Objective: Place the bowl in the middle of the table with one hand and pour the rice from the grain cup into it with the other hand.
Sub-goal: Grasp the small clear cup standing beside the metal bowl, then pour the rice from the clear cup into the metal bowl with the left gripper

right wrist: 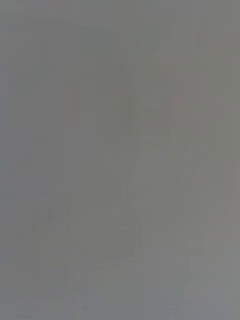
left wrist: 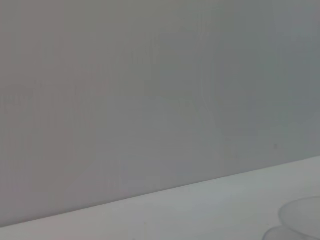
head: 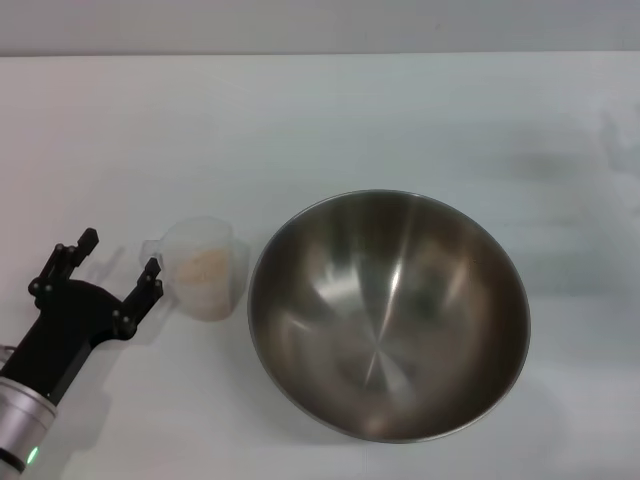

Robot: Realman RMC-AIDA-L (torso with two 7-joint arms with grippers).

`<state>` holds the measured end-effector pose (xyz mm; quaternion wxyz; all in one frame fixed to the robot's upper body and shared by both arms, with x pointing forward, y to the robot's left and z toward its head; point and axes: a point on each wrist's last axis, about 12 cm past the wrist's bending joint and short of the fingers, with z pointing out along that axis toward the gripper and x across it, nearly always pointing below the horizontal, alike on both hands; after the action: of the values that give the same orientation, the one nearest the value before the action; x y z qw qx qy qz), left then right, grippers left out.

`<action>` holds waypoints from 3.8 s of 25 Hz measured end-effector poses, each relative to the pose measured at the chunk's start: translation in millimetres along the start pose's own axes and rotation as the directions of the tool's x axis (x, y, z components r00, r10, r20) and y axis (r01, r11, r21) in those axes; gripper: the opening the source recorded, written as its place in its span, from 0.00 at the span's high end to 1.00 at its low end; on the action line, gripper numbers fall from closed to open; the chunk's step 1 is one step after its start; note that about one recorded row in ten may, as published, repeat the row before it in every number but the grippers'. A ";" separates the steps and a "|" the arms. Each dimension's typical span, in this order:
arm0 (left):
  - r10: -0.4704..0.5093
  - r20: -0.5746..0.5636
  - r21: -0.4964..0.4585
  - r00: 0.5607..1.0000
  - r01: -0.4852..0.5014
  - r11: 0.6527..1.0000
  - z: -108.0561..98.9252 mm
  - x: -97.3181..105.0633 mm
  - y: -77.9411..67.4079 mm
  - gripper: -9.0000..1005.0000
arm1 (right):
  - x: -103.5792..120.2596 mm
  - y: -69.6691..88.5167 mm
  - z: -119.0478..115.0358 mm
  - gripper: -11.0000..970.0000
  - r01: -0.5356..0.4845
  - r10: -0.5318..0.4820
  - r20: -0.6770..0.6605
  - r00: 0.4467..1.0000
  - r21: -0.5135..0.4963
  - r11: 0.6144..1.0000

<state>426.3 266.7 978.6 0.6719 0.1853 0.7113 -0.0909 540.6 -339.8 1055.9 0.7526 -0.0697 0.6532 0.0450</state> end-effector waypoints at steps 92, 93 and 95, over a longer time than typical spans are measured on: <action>0.732 0.346 -0.574 -0.586 -0.750 -0.329 58.1 -64.6 -51.0 0.91 | -0.3 8.5 31.0 0.50 0.084 -0.083 -0.041 0.996 0.018 0.996; 0.730 0.342 -0.576 -0.592 -0.746 -0.334 58.2 -64.7 -51.0 0.91 | -0.6 8.8 31.7 0.50 0.091 -0.090 -0.040 0.995 0.017 0.996; 0.725 0.337 -0.580 -0.601 -0.739 -0.342 58.3 -64.7 -51.1 0.91 | -0.8 9.5 32.3 0.50 0.107 -0.106 -0.039 0.994 0.015 0.994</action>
<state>462.2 188.8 1031.8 0.6286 0.6393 -0.0764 0.4363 570.6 -325.1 1060.6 0.7419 -0.0991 0.6632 -0.0020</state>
